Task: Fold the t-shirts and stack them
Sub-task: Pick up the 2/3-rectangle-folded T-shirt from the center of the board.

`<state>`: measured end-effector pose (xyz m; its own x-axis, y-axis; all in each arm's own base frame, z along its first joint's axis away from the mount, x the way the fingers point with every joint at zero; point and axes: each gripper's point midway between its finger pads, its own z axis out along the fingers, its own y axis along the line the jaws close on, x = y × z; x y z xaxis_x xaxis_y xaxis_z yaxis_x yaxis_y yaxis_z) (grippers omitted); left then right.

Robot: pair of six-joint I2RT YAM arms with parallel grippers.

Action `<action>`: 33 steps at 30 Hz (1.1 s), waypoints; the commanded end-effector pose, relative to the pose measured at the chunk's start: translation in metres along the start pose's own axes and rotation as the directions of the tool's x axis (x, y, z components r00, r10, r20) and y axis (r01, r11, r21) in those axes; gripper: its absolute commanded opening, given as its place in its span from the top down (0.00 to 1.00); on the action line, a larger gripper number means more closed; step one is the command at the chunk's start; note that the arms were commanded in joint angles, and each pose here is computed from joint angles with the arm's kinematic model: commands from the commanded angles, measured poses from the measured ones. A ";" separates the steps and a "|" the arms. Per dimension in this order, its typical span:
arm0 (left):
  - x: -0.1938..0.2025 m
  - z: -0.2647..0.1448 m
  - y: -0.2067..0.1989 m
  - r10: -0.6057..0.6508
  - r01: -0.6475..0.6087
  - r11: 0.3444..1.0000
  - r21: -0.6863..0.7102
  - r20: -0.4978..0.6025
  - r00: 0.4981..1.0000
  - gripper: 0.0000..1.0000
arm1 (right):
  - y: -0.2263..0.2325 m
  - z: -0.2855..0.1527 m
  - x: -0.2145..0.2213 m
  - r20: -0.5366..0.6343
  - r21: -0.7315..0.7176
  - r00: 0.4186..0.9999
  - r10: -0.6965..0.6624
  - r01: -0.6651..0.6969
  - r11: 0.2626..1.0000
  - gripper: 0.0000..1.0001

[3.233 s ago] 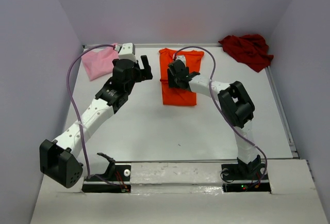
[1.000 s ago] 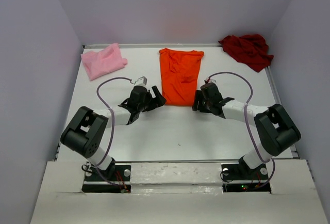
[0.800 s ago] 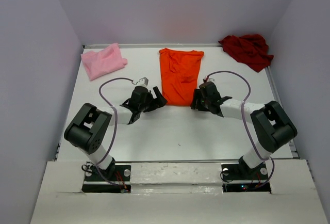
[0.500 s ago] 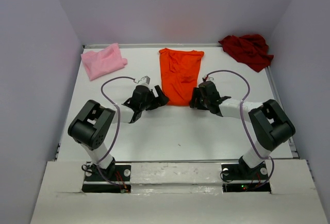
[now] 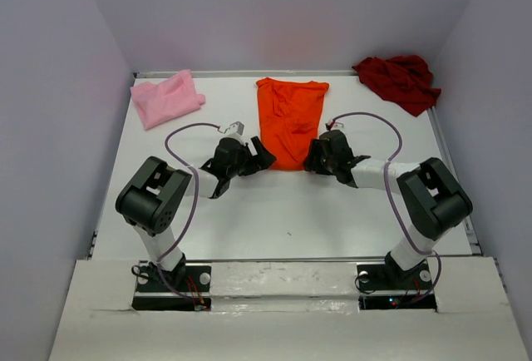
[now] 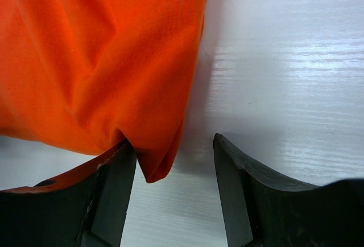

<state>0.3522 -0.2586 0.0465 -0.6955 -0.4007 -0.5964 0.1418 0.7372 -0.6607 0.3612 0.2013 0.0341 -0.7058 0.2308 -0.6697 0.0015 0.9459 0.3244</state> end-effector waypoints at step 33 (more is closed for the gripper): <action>0.033 0.015 0.019 0.021 -0.028 0.999 -0.047 -0.144 0.989 0.27 | 0.010 0.005 -0.018 0.055 -0.011 0.998 -0.004 0.004 1.000 0.39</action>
<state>0.3610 -0.2715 0.0402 -0.7184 -0.3747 -0.5861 0.1648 0.7268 -0.6667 0.3612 0.2002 0.0334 -0.7107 0.2229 -0.6673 0.0038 0.9497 0.3132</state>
